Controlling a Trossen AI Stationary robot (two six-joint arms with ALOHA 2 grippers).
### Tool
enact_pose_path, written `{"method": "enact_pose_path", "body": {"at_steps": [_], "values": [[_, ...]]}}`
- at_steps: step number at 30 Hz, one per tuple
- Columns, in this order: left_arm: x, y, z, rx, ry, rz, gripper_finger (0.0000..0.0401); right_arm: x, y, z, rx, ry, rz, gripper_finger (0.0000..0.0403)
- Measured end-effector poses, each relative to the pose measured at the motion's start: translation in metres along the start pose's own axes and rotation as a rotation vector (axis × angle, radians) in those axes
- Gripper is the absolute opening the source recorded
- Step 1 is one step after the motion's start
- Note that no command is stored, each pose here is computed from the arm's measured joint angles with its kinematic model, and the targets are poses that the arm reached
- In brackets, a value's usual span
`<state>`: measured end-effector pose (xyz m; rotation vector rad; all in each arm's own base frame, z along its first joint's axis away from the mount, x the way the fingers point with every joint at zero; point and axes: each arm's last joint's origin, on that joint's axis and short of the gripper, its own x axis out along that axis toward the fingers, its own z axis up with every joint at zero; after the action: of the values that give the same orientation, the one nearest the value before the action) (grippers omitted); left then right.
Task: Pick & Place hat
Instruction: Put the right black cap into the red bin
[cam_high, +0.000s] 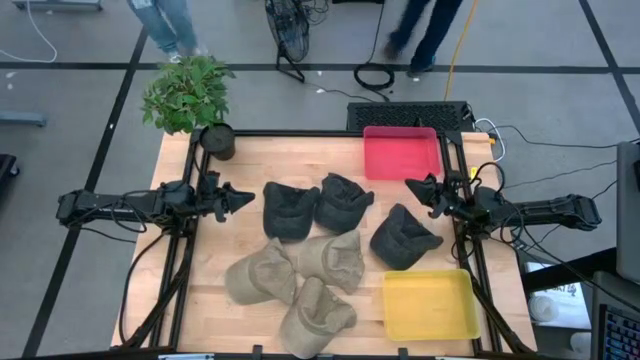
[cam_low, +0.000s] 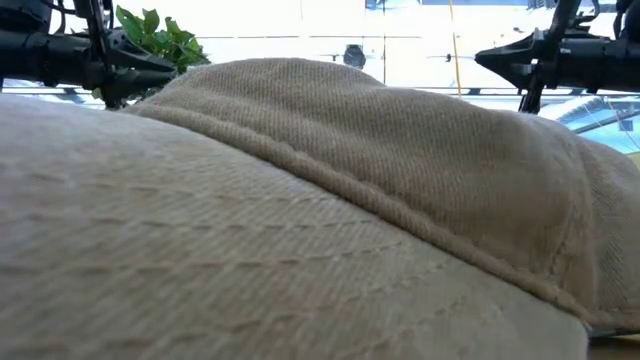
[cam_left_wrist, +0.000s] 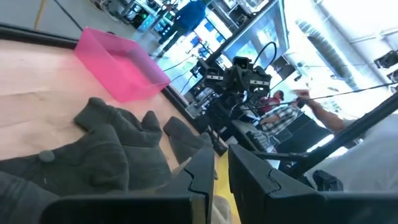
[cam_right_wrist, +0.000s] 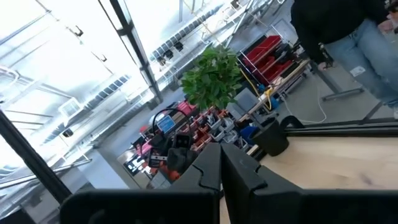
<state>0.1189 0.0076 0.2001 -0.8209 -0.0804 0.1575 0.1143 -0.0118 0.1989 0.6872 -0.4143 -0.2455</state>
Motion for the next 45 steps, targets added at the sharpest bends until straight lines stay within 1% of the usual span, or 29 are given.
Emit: {"method": "enact_pose_path", "body": {"at_steps": [7, 11, 15, 19, 28, 38, 45], "values": [[-0.0001, -0.0033, 0.0040, -0.088, -0.053, -0.024, 0.0051, 0.0000, -0.0008, -0.0009, -0.011, 0.008, -0.009, 0.0000], [-0.0002, -0.0039, 0.0043, -0.078, -0.052, -0.034, 0.0051, 0.0000, -0.0007, -0.0009, 0.001, 0.008, -0.008, 0.0000], [-0.0002, -0.0038, 0.0042, -0.075, -0.050, -0.034, 0.0051, 0.0000, -0.0008, -0.0010, 0.065, 0.008, -0.009, 0.0000], [0.0000, -0.0026, 0.0030, -0.077, -0.038, -0.021, 0.0051, 0.0000, -0.0001, 0.0000, 0.102, -0.001, -0.002, 0.0000], [-0.0001, -0.0026, 0.0029, -0.106, -0.035, -0.023, 0.0051, 0.0001, -0.0007, -0.0009, 0.081, 0.008, -0.008, 0.0000], [0.0000, -0.0006, 0.0010, -0.102, -0.017, -0.002, 0.0051, 0.0001, 0.0004, 0.0005, 0.157, -0.006, 0.004, 0.0000], [0.0000, -0.0006, 0.0010, -0.101, -0.016, -0.001, 0.0051, -0.0003, 0.0043, 0.0074, 0.159, -0.084, 0.032, 0.0000]]}}
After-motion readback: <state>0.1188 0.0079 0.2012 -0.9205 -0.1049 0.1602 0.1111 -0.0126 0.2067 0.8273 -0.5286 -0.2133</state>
